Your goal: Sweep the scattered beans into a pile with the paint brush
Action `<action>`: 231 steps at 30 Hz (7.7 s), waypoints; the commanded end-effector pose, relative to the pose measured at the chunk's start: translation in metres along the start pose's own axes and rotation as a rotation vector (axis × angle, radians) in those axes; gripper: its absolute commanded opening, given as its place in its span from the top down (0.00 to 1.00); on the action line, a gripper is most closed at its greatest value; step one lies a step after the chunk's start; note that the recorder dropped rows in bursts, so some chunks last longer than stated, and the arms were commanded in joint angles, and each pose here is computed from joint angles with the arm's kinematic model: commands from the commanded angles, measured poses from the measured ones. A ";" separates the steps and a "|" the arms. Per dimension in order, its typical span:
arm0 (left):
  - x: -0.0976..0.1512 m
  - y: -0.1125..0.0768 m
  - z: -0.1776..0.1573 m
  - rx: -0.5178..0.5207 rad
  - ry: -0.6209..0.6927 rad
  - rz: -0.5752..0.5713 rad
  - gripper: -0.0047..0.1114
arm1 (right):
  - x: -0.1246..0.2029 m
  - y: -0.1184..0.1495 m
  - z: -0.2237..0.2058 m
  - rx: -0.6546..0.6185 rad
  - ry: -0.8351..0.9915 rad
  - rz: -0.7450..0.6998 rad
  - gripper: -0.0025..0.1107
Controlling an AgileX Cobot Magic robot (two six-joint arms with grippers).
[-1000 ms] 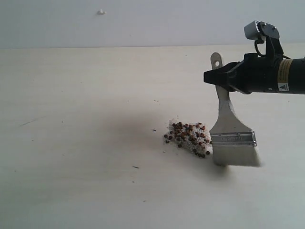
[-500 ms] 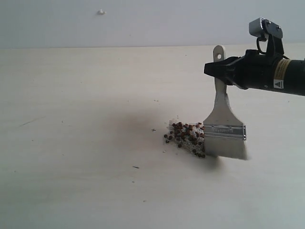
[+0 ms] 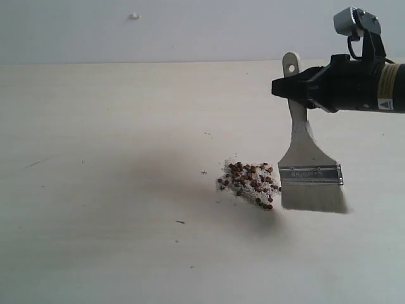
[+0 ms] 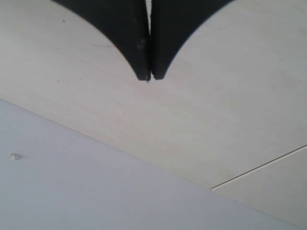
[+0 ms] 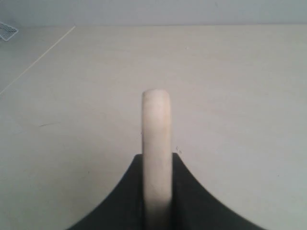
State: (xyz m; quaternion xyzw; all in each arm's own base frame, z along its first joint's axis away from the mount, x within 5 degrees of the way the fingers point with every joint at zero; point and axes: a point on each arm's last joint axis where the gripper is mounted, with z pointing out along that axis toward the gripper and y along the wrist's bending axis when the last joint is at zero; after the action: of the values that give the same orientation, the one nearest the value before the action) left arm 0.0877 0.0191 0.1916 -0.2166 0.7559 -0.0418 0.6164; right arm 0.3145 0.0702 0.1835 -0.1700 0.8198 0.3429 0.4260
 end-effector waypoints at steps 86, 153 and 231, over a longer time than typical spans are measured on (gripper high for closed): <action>0.001 0.001 0.000 -0.007 -0.001 -0.007 0.96 | 0.045 0.040 0.040 0.089 -0.487 0.238 0.98; 0.001 0.001 0.000 -0.007 -0.001 -0.007 0.96 | -0.005 0.059 -0.048 0.618 -0.349 -0.168 0.98; 0.001 0.001 0.000 -0.007 -0.001 -0.007 0.96 | 0.002 -0.024 -0.090 0.813 -0.015 0.219 0.98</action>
State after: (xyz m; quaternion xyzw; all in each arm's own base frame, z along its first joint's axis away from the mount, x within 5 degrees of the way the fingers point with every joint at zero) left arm 0.0877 0.0191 0.1916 -0.2166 0.7559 -0.0418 0.6164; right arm 0.3013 -0.0048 0.1939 0.0886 0.9123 0.0636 0.3946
